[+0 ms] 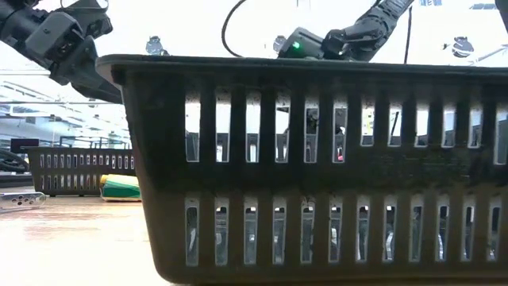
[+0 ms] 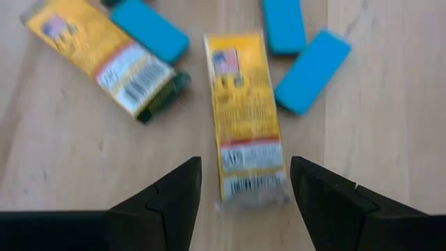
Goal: Pick & Place School Supplies
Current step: Put the yellow crayon box into the middle black bin
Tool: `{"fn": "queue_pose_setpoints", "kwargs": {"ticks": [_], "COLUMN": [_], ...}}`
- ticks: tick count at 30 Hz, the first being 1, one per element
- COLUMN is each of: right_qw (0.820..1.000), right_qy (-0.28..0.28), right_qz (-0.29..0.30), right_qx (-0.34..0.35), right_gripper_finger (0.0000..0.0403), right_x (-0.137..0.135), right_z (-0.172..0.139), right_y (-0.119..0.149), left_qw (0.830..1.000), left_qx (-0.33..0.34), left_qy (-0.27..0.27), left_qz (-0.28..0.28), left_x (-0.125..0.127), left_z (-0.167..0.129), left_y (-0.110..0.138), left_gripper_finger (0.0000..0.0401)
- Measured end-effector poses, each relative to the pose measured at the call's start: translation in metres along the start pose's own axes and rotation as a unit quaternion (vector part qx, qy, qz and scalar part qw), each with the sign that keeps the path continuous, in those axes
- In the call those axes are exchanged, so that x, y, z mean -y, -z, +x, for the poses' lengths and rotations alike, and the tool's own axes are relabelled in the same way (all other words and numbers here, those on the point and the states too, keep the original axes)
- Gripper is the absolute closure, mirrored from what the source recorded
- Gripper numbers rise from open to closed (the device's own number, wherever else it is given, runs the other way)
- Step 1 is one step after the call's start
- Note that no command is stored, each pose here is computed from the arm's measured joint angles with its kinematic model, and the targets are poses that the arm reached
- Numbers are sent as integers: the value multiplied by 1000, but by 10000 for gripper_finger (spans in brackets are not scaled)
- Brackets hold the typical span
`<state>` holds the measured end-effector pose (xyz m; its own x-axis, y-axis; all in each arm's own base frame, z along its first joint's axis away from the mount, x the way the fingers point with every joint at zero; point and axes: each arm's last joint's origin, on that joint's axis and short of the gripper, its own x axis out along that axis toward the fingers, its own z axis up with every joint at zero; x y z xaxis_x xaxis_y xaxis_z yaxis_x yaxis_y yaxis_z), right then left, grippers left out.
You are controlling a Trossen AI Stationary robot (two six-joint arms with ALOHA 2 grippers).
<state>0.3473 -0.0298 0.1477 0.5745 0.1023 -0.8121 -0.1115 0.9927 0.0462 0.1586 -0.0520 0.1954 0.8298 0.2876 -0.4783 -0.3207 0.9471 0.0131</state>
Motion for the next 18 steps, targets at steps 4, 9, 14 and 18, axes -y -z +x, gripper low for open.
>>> {"fn": "queue_pose_setpoints", "kwargs": {"ticks": [4, 9, 14, 18], "right_qw": [1000, 1000, 1000, 1000], "right_qy": [0, -10, -16, -8], "right_qz": [-4, -2, -5, -11], "right_qx": [6, -4, 1, 6], "right_gripper_finger": [193, 193, 193, 202], "right_x": [0, -1, -4, -6], "right_z": [3, 12, 22, 24], "right_y": [1, 5, 6, 5], "left_qw": [1000, 1000, 1000, 1000], "left_qx": [4, 2, 2, 2], "left_qy": [7, 11, 9, 9], "left_qz": [-3, -4, -4, -2], "left_x": [-1, -2, -3, -3], "left_z": [2, 3, 3, 3], "left_y": [-3, -3, -4, -4], "left_gripper_finger": [105, 105, 105, 105]}}
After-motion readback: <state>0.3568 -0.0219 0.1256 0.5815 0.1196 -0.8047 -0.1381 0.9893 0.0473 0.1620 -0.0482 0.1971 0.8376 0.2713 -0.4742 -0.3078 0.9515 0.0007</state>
